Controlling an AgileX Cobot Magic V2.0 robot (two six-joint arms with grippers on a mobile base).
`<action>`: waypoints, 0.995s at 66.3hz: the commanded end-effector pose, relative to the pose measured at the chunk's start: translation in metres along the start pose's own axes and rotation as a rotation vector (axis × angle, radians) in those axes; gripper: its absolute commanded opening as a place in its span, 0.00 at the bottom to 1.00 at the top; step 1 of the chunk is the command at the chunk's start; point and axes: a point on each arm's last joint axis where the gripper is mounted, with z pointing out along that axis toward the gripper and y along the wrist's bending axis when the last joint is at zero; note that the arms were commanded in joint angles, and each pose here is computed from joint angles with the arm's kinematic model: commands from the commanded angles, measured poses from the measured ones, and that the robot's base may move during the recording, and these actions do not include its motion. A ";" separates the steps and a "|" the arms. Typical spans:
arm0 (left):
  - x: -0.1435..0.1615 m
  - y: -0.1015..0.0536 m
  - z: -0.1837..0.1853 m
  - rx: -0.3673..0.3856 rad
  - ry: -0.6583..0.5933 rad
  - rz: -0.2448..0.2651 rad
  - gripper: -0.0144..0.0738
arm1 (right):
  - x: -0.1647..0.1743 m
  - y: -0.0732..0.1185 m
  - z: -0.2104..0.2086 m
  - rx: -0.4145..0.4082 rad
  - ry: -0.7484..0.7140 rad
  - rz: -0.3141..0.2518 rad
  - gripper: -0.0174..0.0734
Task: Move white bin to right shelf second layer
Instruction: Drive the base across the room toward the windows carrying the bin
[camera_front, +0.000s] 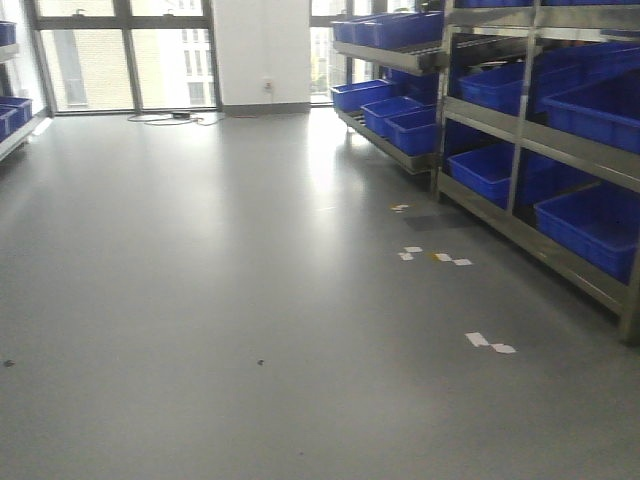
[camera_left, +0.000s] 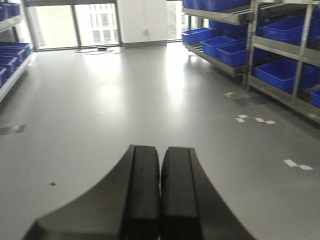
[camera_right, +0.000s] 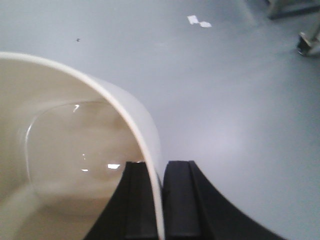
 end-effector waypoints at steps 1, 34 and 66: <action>0.004 0.000 0.001 0.003 -0.065 -0.003 0.26 | -0.015 0.001 -0.006 -0.007 -0.115 -0.004 0.25; 0.004 0.000 0.001 0.003 -0.065 -0.003 0.26 | -0.015 0.001 -0.006 -0.007 -0.115 -0.004 0.25; 0.004 0.000 0.001 0.003 -0.065 -0.003 0.26 | -0.015 0.001 -0.006 -0.007 -0.115 -0.004 0.25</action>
